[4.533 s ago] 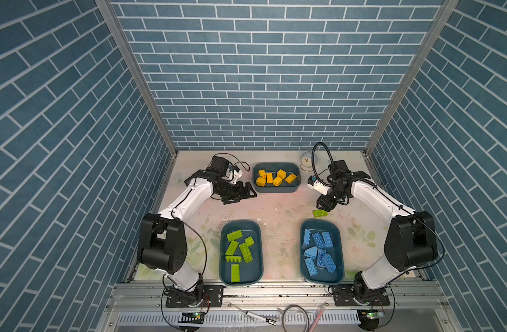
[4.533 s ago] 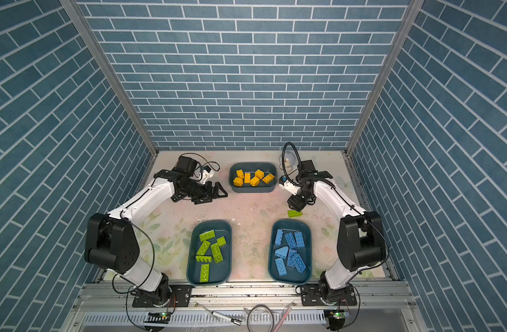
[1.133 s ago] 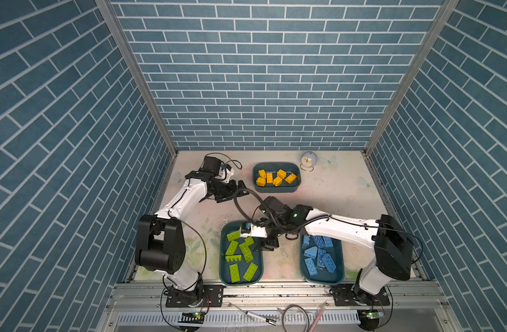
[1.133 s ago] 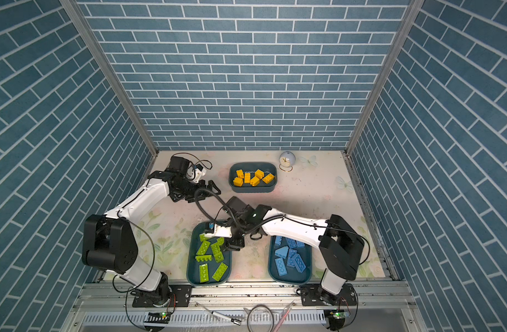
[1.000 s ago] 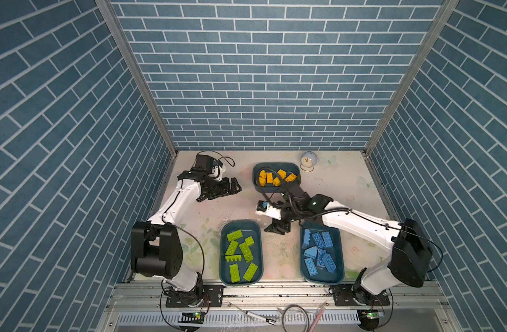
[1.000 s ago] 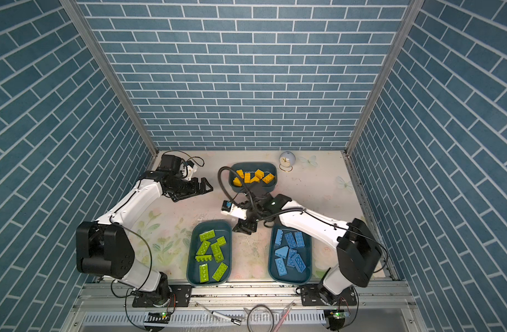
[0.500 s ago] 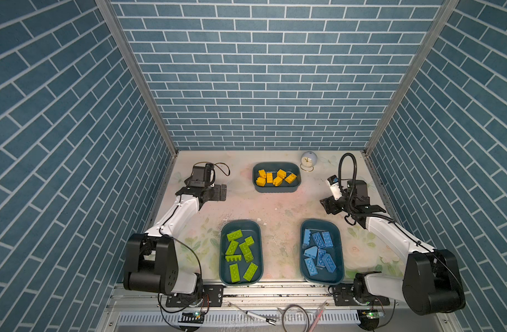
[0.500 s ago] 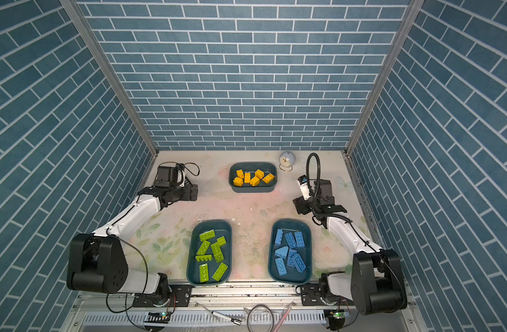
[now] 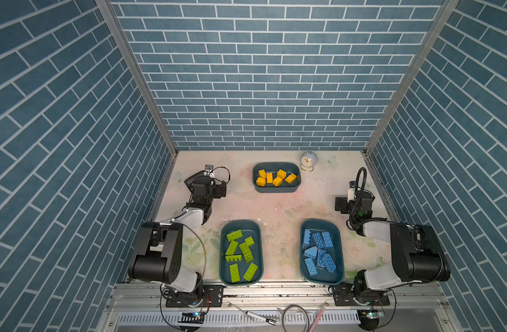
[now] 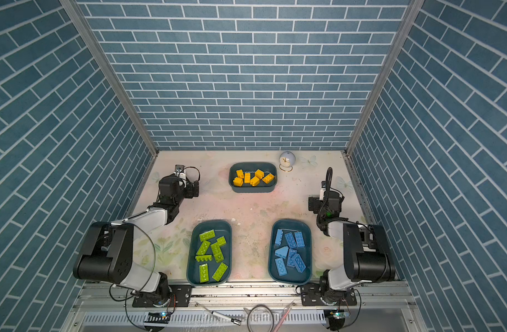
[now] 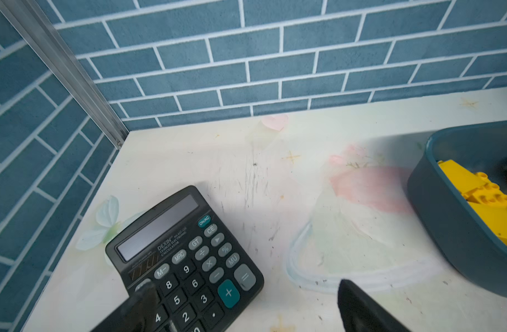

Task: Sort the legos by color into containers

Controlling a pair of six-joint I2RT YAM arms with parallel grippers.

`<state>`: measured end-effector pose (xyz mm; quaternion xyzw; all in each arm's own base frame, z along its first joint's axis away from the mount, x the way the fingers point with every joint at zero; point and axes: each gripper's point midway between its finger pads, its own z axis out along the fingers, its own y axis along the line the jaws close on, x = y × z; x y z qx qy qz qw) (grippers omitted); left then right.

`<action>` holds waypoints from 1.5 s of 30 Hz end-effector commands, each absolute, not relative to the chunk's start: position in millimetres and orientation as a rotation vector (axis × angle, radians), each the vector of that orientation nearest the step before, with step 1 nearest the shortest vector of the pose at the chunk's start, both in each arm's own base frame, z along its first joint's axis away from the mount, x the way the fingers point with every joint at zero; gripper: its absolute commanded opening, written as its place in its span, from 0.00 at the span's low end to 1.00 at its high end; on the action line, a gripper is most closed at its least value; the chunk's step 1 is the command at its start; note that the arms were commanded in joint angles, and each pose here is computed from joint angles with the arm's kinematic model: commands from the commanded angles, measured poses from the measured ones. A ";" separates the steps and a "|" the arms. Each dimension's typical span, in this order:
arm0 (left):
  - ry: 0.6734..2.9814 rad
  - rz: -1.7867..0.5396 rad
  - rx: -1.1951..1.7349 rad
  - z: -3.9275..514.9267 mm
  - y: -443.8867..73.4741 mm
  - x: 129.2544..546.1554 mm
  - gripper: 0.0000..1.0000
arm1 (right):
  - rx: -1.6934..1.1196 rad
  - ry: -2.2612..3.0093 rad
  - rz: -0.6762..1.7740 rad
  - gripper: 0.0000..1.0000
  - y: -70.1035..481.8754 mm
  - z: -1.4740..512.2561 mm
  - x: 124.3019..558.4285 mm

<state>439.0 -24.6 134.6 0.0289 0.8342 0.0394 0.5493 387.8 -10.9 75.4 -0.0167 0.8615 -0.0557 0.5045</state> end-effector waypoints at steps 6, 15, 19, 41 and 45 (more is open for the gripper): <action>1.825 0.107 0.017 145.7 -16.6 430.6 1.00 | -0.002 1.929 -0.059 0.99 -10.1 89.8 392.7; 1.868 0.111 0.046 158.2 -11.5 383.7 1.00 | 0.077 1.928 -0.121 0.99 -24.2 90.0 392.5; 1.873 0.115 0.034 157.5 -4.9 384.8 1.00 | 0.179 1.914 -0.190 0.99 -40.8 90.9 389.4; 1.931 0.107 0.053 97.2 0.8 395.3 1.00 | 0.179 1.916 -0.192 0.99 -40.8 90.9 389.7; 1.936 0.112 0.044 93.6 2.3 395.8 1.00 | 0.178 1.927 -0.181 0.99 -40.0 89.5 391.4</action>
